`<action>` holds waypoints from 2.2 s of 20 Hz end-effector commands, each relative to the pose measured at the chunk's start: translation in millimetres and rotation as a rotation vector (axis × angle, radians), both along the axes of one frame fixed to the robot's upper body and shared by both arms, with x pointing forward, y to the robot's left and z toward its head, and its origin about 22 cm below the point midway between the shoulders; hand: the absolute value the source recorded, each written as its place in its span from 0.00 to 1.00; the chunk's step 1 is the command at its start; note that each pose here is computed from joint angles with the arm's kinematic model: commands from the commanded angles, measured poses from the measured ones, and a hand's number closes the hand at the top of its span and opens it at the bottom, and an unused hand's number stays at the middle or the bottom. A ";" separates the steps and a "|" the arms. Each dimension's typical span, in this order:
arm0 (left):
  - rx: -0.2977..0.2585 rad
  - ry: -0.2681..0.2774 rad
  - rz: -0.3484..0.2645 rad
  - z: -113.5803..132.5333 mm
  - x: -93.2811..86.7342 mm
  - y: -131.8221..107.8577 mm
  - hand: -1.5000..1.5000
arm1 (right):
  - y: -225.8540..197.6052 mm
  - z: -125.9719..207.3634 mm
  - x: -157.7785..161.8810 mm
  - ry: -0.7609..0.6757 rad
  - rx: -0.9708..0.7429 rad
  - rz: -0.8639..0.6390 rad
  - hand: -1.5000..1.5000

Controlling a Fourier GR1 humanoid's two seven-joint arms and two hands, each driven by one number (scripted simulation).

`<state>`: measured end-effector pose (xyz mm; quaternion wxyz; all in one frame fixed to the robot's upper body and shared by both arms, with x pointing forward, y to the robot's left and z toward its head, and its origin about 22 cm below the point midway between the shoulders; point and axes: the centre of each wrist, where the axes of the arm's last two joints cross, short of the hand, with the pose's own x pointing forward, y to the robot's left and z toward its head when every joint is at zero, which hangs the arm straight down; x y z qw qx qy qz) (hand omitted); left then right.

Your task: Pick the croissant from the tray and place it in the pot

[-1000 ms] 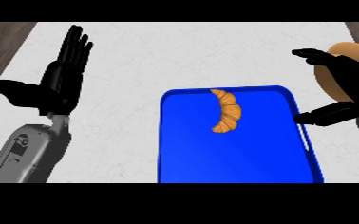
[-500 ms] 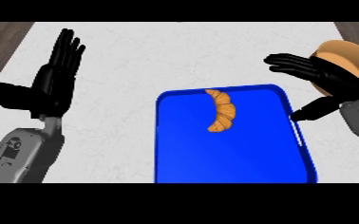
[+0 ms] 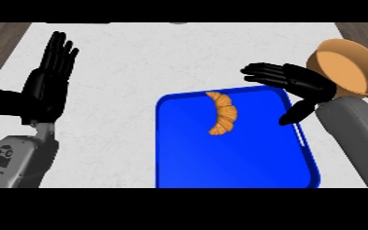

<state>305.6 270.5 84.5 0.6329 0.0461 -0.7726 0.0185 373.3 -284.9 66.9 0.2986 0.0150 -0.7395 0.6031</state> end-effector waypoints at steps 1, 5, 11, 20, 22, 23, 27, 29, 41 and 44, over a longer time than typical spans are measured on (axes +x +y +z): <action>-0.015 0.007 -0.012 -2.5 -15.4 -16.5 0.50 | 16.4 4.2 12.2 0.055 -0.072 0.028 0.00; 0.004 -0.008 -0.001 -10.2 -2.8 -1.0 0.50 | 23.7 -25.9 12.3 0.061 -0.067 0.051 0.00; 0.003 0.004 -0.013 10.4 6.6 -7.7 0.50 | 54.3 -22.1 9.8 0.033 -0.009 0.085 0.00; 0.012 -0.016 0.013 -4.2 -7.1 -19.1 0.50 | 56.6 -60.4 -3.8 -0.014 -0.071 0.001 0.00; -0.003 0.005 0.003 -9.4 -4.6 -7.8 0.50 | 83.1 -68.2 -15.1 -0.024 -0.066 -0.011 0.00; -0.004 0.003 -0.001 3.6 5.3 -0.3 0.50 | 63.4 -69.0 -3.5 -0.012 -0.077 -0.009 0.00; -0.009 -0.012 -0.002 -11.9 -8.5 -22.7 0.50 | 87.6 -60.4 -1.1 0.004 -0.081 -0.005 0.00; 0.000 0.011 -0.003 -9.2 -6.3 -14.8 0.50 | 100.9 -86.3 -12.8 -0.009 -0.091 -0.004 0.00; 0.004 0.002 -0.013 0.2 0.0 2.6 0.50 | 134.9 -91.4 -13.1 -0.062 -0.098 0.194 1.00; -0.009 -0.006 0.000 12.6 3.9 -3.8 0.50 | 129.8 -102.0 -16.2 -0.112 -0.042 0.185 1.00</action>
